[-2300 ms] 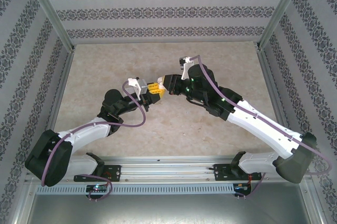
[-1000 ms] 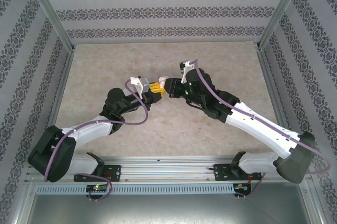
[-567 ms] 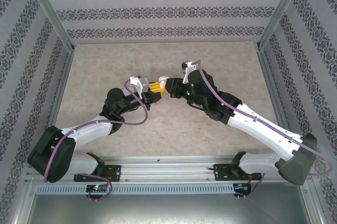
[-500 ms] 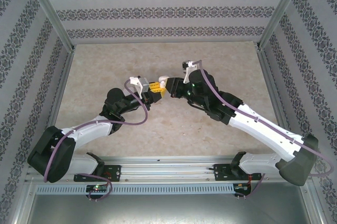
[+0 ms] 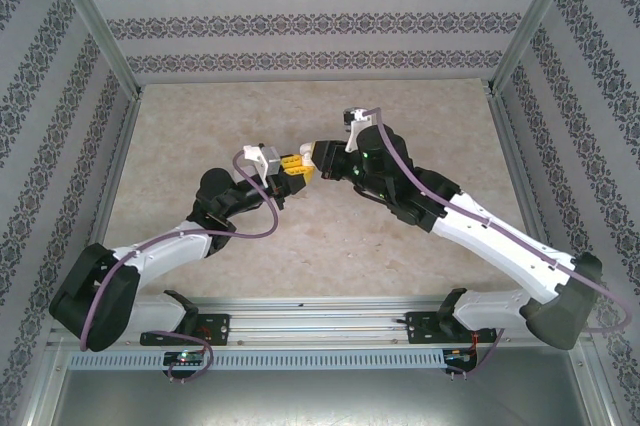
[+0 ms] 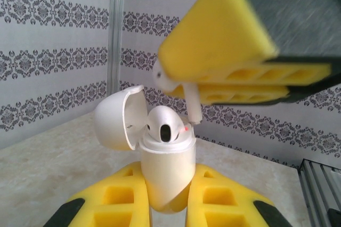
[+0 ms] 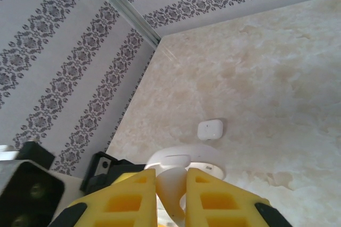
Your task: Insert wireless bluetooth earbuds into charging case
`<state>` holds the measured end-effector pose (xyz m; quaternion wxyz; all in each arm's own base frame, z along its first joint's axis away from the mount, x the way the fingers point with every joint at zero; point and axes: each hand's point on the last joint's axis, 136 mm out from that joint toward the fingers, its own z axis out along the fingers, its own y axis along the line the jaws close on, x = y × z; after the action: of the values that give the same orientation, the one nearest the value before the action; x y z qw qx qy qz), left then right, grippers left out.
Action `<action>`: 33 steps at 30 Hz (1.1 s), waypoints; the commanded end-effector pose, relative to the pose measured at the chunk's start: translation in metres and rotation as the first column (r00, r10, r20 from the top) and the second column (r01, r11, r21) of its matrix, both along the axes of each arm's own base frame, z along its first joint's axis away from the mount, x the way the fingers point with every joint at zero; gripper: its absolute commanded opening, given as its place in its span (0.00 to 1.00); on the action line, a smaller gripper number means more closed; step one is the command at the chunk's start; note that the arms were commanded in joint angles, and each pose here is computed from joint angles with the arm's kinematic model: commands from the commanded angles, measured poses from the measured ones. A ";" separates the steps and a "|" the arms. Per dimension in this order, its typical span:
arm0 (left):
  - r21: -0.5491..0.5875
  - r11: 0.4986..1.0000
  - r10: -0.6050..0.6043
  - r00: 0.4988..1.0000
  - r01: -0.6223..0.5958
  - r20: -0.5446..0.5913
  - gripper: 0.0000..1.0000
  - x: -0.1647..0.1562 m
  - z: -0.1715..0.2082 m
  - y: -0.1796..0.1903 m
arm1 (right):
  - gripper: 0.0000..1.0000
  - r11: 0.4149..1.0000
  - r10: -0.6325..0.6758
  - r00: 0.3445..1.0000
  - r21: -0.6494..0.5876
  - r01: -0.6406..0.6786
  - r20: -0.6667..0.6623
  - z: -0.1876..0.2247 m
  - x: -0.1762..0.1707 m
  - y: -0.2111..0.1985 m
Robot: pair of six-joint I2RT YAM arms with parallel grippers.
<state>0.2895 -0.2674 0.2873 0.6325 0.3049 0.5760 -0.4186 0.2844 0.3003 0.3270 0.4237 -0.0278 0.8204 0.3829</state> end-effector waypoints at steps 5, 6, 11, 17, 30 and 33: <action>-0.060 0.998 -0.022 0.996 0.028 0.085 0.00 -0.010 0.034 -0.001 | 0.16 1.000 0.000 0.999 -0.002 0.001 0.035 0.007 0.005 0.005; -0.059 0.998 -0.023 0.996 0.028 0.083 0.00 -0.010 0.033 -0.001 | 0.16 1.000 -0.003 0.999 -0.001 0.003 0.034 0.007 0.005 0.005; -0.056 0.998 -0.022 0.997 0.026 0.075 0.00 -0.010 0.030 -0.001 | 0.16 1.000 -0.001 0.999 0.017 0.000 0.045 0.015 0.004 0.005; -0.059 0.998 -0.021 0.997 0.026 0.076 0.00 -0.010 0.030 -0.001 | 0.16 0.999 -0.011 0.997 0.035 0.008 0.078 0.027 0.004 0.002; -0.066 0.997 -0.024 0.997 0.029 0.077 0.00 -0.010 0.033 -0.001 | 0.16 1.000 -0.018 0.994 0.018 0.017 0.104 0.025 0.009 0.003; -0.069 0.997 -0.024 0.997 0.029 0.079 0.00 -0.011 0.035 -0.001 | 0.16 1.000 -0.018 0.995 0.010 0.017 0.102 0.021 0.011 0.004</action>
<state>0.2905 -0.2664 0.2883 0.6324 0.2983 0.5783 -0.4204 0.2906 0.3028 0.3340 0.4458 -0.0368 0.8097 0.3799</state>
